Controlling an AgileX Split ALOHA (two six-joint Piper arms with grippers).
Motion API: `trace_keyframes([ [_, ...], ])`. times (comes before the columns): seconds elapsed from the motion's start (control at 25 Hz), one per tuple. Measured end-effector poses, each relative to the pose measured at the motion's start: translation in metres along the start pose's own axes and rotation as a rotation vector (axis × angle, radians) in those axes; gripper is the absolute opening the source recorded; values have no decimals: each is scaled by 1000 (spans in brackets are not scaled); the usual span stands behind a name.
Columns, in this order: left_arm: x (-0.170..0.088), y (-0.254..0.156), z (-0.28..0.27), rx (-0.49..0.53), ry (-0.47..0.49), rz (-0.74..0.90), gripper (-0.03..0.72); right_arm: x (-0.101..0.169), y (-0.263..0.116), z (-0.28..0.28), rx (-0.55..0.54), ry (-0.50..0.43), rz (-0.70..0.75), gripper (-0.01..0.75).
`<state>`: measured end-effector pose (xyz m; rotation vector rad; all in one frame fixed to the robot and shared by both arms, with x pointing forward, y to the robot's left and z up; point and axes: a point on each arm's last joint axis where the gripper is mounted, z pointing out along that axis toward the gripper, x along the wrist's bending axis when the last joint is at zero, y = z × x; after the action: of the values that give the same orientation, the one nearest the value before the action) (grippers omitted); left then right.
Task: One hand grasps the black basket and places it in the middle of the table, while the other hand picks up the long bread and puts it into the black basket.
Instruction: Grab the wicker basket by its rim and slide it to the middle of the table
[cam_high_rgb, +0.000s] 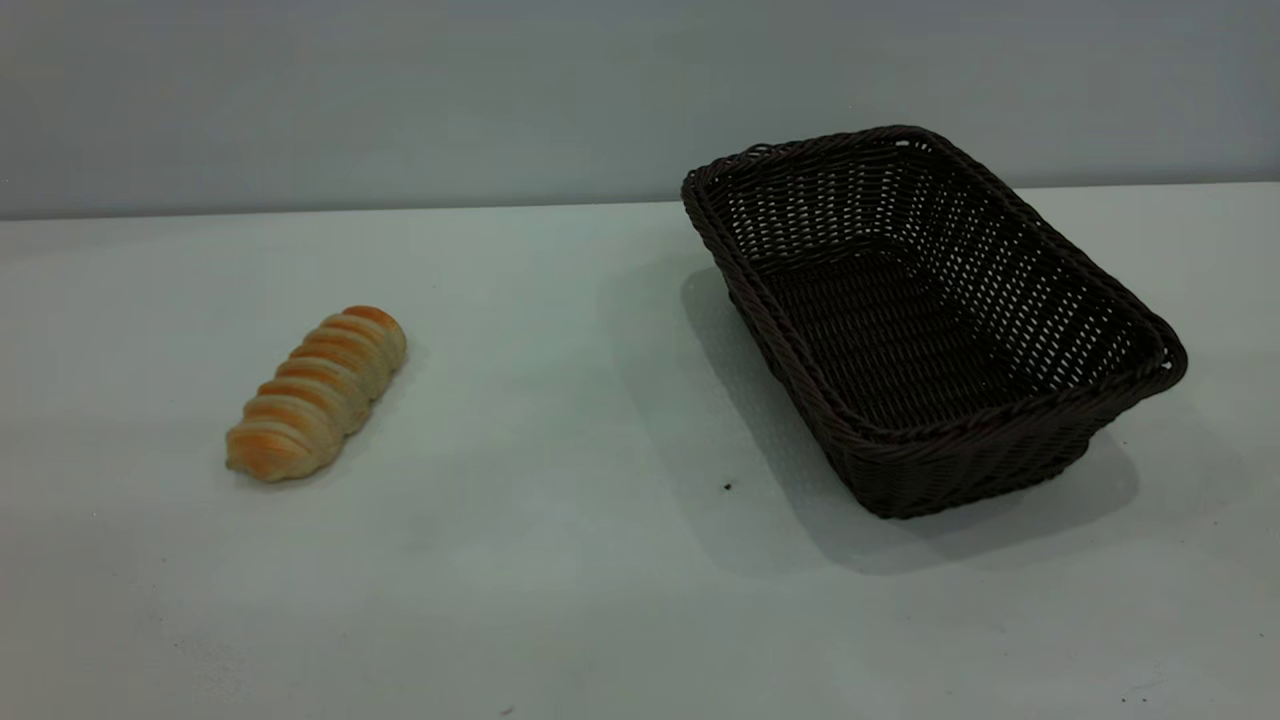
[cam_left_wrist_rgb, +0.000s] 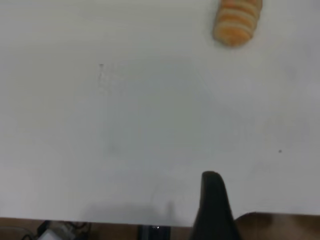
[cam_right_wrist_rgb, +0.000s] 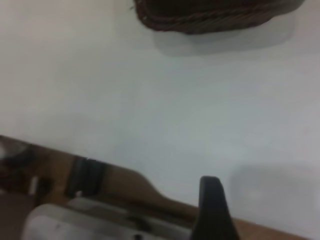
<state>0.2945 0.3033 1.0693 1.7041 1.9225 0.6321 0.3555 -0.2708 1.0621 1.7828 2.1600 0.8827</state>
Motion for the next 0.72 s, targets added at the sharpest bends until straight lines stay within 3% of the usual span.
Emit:
trace_keyframes([
  [0.4, 0, 0, 0, 0, 0, 49, 576, -5, 23, 32, 20, 92, 129, 566],
  [0.72, 0, 0, 0, -2, 0, 33, 576, -21, 35, 84, 148, 131, 193, 566],
])
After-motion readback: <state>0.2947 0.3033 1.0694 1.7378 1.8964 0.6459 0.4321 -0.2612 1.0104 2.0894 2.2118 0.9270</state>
